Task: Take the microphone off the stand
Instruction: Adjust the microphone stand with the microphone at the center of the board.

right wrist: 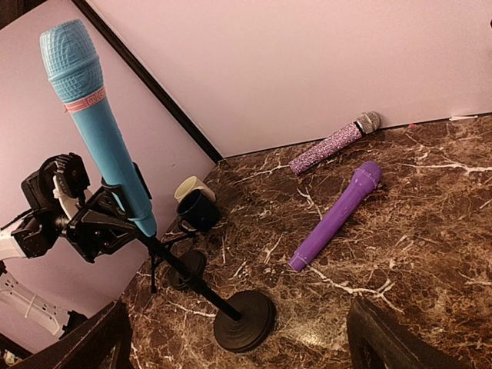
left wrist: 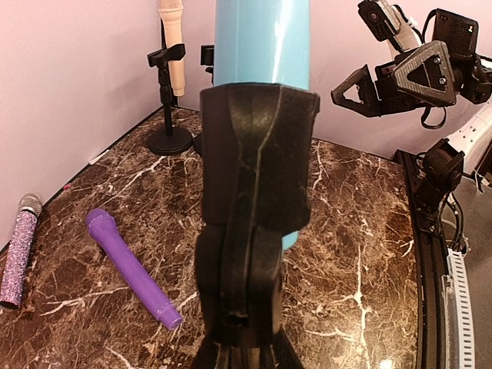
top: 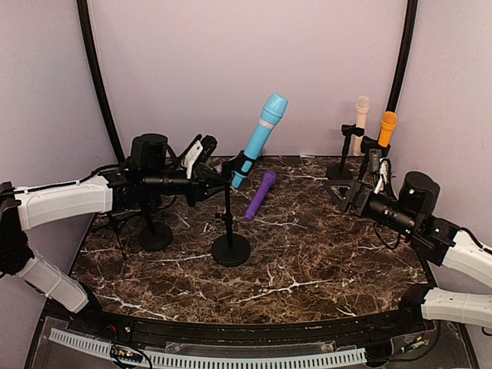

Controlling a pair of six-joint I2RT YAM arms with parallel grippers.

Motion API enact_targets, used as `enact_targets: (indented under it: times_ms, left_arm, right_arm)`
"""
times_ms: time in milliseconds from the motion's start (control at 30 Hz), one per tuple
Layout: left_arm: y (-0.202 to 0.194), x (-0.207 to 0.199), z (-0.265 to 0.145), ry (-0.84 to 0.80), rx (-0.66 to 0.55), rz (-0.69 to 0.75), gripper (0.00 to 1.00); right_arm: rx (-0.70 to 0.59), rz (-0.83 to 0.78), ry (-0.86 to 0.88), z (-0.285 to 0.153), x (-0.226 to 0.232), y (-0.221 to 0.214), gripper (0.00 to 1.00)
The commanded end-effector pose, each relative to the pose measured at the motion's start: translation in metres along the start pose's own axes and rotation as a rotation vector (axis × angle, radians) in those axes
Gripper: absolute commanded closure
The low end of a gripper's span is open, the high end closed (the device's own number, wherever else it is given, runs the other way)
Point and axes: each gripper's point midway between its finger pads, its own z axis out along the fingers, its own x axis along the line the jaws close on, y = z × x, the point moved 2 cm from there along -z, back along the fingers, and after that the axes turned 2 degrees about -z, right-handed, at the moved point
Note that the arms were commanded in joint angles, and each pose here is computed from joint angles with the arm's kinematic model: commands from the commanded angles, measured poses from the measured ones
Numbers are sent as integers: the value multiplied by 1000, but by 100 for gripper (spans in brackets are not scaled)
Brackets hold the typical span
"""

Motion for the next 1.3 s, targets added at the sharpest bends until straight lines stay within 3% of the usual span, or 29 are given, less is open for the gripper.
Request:
enact_targets:
  times_ms: [0,433,667,833,1000,1167,1267]
  left_arm:
    - [35,3,-24,115,-156,67,100]
    - [59,12,-33,500,-306,-5,100]
    - [55,18,-28,537,-318,-82,100]
    - [45,16,-18,509,-265,-86,99]
    - [34,14,-14,489,-216,-81,81]
    - [29,12,-14,484,-183,-64,50]
    - [27,14,-20,512,-174,-62,41]
  right_arm:
    - [-44,-8,16,0,7,12,2]
    - [-45,6,-9,1,3,11,2]
    - [-46,10,-18,1,1,11,2]
    - [-41,10,-25,2,0,10,2]
    - [-40,14,-30,3,-2,9,2]
    - [-36,14,-32,5,-2,8,2]
    - [-36,13,-32,4,-2,9,2]
